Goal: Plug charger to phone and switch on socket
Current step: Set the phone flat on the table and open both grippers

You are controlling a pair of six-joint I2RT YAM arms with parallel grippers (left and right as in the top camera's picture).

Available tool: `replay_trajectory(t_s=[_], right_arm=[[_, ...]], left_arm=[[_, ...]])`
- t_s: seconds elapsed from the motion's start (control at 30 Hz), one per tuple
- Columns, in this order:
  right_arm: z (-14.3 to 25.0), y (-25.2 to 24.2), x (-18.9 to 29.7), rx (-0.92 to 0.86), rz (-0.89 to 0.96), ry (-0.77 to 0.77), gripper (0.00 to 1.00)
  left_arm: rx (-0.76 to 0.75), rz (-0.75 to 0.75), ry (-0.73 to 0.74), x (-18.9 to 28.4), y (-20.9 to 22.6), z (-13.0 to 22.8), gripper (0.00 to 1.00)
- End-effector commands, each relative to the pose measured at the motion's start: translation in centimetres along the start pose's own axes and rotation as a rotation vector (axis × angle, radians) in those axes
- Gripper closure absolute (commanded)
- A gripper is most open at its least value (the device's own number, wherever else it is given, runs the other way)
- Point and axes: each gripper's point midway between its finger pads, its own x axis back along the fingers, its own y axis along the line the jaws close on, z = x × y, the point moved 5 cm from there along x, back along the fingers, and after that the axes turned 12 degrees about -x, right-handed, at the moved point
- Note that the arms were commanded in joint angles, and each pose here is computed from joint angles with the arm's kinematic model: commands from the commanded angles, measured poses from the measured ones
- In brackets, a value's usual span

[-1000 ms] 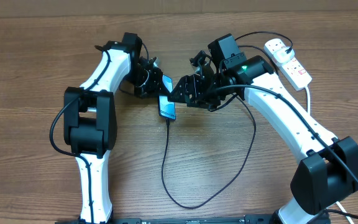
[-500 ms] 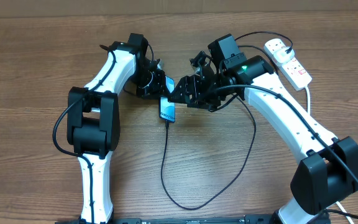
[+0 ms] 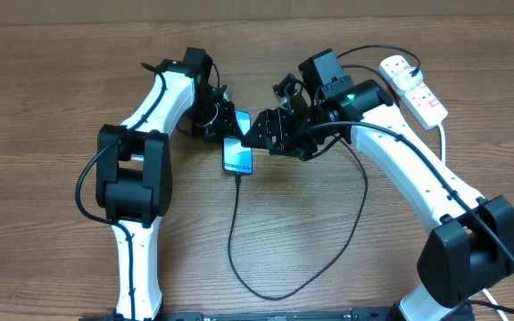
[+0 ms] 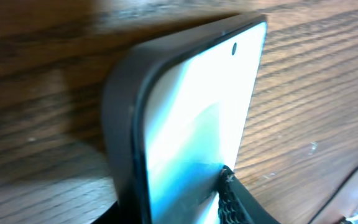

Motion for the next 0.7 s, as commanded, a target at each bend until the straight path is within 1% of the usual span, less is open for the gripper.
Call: replay_trajectory(t_s=[0.0,0.13,0.23,0.27,0.33,0.4,0.47,0.5,0.57,0.63,0.67], right_arm=[[-0.3,0.5,0.5,0.009,-0.004,-0.023,0.24],[-0.3,0.4,0.5,0.008,-0.003,-0.021,0.24],[-0.3,0.4,0.5,0.006,-0.001,-0.020,0.23],[-0.3,0.3,0.5,0.004,0.004,-0.022,0.21],[-0.4,0.0,0.5,-0.003,0.031,-0.034,0.20],[-0.6,-1.1,0.6,-0.021,0.107,-0.066,0.17],[-0.7,-1.7,0.7,-0.031,0.150,-0.082,0.16],[-0.7,-1.8,0.7,-0.033,0.159,-0.084,0.15],[-0.6,-1.9,0.7,-0.036,0.166,-0.085,0.15],[-0.6,-2.0,0.7,-0.038,0.168,-0.084,0.14],[-0.6,-2.0,0.7,-0.038,0.169,-0.084,0.14]], left_arm=[[0.011,-0.063,0.018,-0.3,0.8,0.3,0.69],[0.013,-0.098,0.019,-0.2,1.3,0.4,0.67],[0.017,-0.144,0.026,-0.2,1.8,0.5,0.63],[0.019,-0.166,0.032,-0.1,2.1,0.7,0.63],[0.024,-0.190,0.040,0.1,2.4,0.8,0.62],[0.028,-0.197,0.047,0.2,2.5,0.9,0.59],[0.026,-0.197,0.044,0.5,2.3,0.9,0.54],[0.024,-0.196,0.038,0.7,2.2,0.8,0.48],[0.019,-0.196,0.026,1.1,2.0,0.6,0.31],[0.011,-0.197,0.004,1.7,1.7,0.1,0.17],[0.007,-0.199,-0.006,2.1,1.6,0.0,0.14]])
